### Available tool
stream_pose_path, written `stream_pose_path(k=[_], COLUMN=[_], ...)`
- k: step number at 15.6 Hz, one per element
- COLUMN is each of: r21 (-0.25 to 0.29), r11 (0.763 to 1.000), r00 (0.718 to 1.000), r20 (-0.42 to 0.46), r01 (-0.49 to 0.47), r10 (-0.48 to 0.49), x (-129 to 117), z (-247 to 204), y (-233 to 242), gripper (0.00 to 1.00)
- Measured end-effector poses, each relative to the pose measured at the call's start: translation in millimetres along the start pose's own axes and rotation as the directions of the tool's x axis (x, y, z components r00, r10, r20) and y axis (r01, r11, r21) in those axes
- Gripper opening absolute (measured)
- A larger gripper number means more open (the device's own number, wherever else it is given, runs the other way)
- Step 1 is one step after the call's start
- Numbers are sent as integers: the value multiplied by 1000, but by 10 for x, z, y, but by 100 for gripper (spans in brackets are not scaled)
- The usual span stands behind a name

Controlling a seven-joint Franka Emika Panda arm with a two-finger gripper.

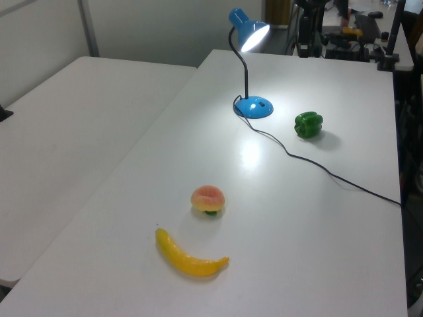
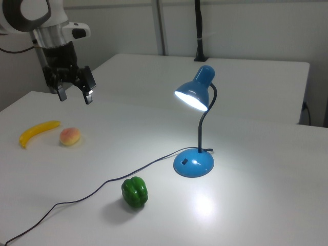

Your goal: Turn off lamp

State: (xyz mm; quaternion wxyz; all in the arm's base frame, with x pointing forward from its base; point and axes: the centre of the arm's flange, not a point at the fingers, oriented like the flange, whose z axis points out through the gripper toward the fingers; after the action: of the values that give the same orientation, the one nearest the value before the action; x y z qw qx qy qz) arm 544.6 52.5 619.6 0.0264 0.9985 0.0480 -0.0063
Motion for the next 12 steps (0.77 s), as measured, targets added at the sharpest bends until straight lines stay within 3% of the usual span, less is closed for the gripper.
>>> stream_pose_path(k=[7, 12], r21=[0, 0], r11=[1000, 1000], r00=[1000, 1000], r20=[0, 1], r01=[0, 1], r10=[0, -1], x=[0, 2], z=[0, 4], y=[-1, -4], gripper=[95, 43])
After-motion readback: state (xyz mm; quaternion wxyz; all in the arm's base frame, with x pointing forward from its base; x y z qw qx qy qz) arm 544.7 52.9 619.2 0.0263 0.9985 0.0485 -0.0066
